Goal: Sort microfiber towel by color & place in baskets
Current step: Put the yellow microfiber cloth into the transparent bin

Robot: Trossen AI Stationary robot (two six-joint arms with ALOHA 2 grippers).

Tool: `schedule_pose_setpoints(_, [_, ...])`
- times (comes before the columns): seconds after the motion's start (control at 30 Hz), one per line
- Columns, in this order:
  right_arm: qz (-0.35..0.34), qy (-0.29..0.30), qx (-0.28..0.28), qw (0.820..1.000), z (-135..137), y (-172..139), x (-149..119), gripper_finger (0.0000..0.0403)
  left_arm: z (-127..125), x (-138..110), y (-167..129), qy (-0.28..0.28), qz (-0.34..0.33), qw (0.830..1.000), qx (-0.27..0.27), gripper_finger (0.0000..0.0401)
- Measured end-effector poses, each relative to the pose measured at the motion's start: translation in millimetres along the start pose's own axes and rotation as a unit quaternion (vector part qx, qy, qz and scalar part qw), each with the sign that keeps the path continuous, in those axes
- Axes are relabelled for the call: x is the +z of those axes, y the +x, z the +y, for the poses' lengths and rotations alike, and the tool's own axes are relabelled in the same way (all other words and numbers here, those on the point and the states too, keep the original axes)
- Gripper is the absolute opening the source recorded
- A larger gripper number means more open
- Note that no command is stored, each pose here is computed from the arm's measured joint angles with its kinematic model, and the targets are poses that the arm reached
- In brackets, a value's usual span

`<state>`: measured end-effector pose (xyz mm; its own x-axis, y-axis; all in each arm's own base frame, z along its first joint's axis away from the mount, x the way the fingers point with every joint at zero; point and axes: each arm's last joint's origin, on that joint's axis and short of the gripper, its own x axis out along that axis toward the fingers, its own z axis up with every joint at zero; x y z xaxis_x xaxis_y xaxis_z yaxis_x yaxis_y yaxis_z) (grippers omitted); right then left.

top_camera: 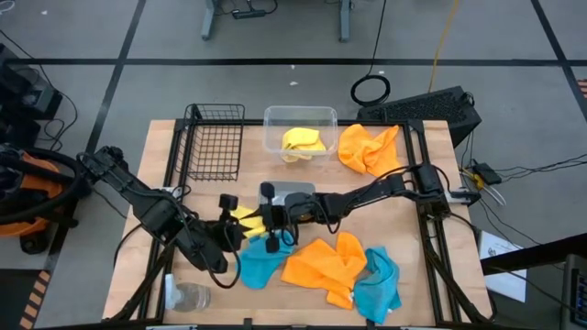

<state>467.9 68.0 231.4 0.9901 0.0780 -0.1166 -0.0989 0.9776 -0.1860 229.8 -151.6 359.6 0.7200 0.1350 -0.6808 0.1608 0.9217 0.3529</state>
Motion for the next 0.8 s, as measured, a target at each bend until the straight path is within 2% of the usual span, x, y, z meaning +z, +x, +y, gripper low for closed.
schedule_pose_setpoints(0.13, [0.029,-0.003,0.001,1.0,0.8,-7.9,8.2,0.0016,-1.2,-5.2,2.0,-0.046,0.016,0.999,0.006,0.0123])
schedule_pose_setpoints(0.27, [0.073,-0.004,-0.019,0.997,-3.4,-22.9,22.3,0.0005,-7.2,-14.8,7.0,-0.042,0.037,0.998,0.015,0.0211])
schedule_pose_setpoints(0.37, [0.118,-0.013,-0.051,0.992,-4.7,-35.6,30.0,0.0007,-10.6,-17.8,10.6,-0.061,0.016,0.995,0.073,0.0256])
schedule_pose_setpoints(0.47, [0.142,-0.024,-0.072,0.987,-4.3,-48.7,40.3,0.0007,-14.0,-24.0,13.8,-0.068,0.008,0.991,0.117,0.0275])
schedule_pose_setpoints(0.63, [0.162,-0.043,-0.057,0.984,-1.5,-73.4,62.3,0.0004,-20.6,-31.8,15.6,-0.086,-0.009,0.983,0.164,0.0275])
schedule_pose_setpoints(0.8, [0.222,-0.099,-0.047,0.969,7.5,-100.1,72.2,0.0003,-29.7,-29.1,7.6,-0.105,-0.063,0.972,0.201,0.0274])
